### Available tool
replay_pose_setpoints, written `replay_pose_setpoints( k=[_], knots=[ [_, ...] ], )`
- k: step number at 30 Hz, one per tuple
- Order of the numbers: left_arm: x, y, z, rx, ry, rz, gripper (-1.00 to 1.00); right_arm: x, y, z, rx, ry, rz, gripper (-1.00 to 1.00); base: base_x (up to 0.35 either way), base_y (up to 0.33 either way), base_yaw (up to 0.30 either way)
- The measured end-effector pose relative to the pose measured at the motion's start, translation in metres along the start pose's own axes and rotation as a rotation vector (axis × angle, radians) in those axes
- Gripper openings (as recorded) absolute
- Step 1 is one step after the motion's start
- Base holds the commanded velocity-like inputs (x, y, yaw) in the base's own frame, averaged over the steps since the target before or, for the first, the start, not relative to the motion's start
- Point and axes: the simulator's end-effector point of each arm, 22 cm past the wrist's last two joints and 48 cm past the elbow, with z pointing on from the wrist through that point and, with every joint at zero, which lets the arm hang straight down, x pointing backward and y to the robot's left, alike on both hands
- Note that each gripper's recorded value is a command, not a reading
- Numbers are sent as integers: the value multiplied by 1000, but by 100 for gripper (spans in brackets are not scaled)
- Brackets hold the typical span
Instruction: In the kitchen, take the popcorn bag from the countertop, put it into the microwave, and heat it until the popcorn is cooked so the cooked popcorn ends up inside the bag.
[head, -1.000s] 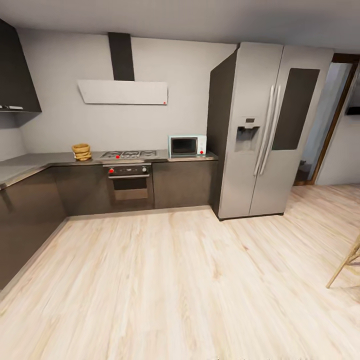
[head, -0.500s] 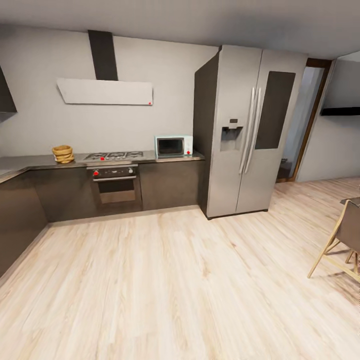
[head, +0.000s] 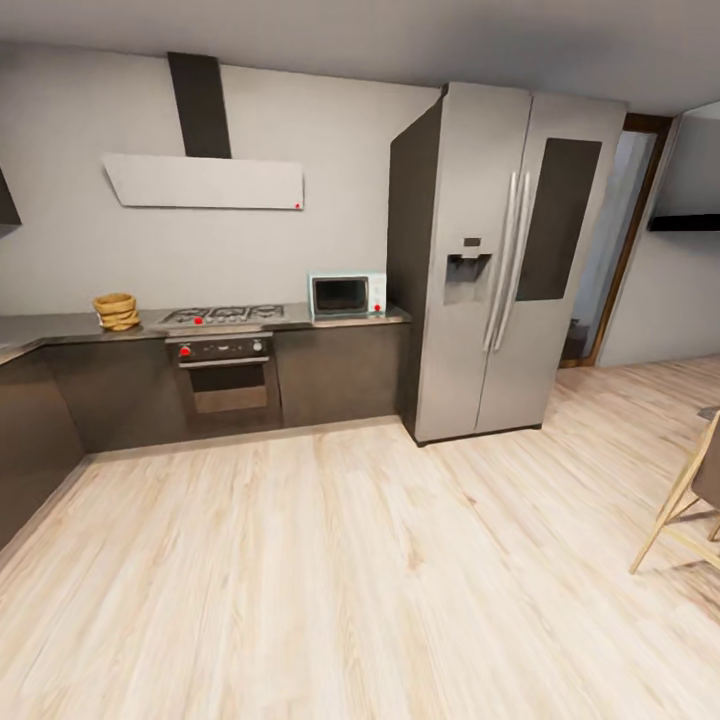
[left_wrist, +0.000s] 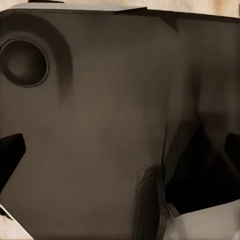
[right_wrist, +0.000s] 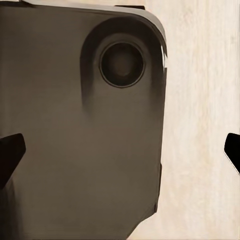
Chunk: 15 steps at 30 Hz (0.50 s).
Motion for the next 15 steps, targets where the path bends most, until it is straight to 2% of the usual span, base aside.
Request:
replay_pose_setpoints(
  k=[15],
  knots=[
    [0, 0, 0, 0, 1, -2, 100, 0, 2, 0, -2, 1, 2, 100, 322, 0, 0]
  ],
)
